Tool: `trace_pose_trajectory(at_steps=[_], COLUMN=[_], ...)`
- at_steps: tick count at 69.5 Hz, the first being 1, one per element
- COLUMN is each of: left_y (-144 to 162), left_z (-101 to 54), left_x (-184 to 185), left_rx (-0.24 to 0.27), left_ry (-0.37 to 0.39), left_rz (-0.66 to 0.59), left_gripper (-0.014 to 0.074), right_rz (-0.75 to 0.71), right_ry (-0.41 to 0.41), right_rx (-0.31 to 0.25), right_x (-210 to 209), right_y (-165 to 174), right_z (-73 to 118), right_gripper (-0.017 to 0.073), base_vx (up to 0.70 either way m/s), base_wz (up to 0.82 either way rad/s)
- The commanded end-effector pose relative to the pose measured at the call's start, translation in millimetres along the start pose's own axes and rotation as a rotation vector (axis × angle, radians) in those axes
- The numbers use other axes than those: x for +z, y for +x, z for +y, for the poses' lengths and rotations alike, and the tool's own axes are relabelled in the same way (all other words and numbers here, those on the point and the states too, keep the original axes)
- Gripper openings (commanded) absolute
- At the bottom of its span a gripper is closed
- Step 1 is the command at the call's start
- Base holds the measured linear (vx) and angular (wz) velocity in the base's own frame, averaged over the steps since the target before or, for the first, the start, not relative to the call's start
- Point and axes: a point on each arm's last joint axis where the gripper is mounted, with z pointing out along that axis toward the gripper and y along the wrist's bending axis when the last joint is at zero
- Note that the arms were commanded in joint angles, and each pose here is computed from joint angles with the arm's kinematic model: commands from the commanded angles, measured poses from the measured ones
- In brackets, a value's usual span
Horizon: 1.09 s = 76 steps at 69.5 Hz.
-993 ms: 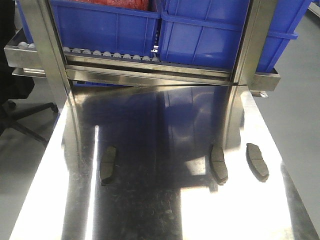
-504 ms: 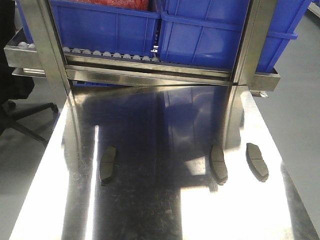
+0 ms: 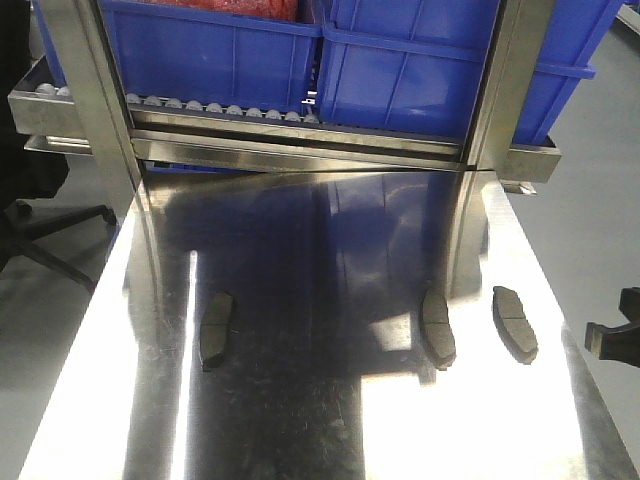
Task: Move and align brake pads A on conveyor
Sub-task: 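Lower the right gripper onto the farthest brake pad and close it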
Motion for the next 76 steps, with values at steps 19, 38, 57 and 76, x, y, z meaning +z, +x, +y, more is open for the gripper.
trace_pose_trajectory(at_steps=[19,38,57,76], left_y=[-16.0,-16.0,-16.0,-16.0], left_z=[-1.0,-1.0,-1.0,-1.0], left_x=[-2.7,-2.7,-2.7,-2.7], left_rx=[-0.007,-0.007,-0.007,-0.007], left_ry=[0.012,0.012,0.012,0.012], left_rz=[-0.109,-0.109,-0.109,-0.109], left_gripper=[-0.0006,-0.0006,-0.0006,-0.0006], right_rz=[-0.071,-0.052,0.106,0.356], right_ry=[0.008,0.007,-0.016,-0.083], right_rx=[0.001,0.001,0.028,0.023], right_x=[-1.9,-1.9,5.8,54.8], right_y=[-15.0,-13.5,-40.3,-65.3], right_z=[-1.3,-1.2,0.7,15.6], right_gripper=[0.0153,0.0475,0.0507,0.0507], base_vx=[0.00,0.00,0.00,0.00], base_wz=[0.00,0.00,0.00,0.00])
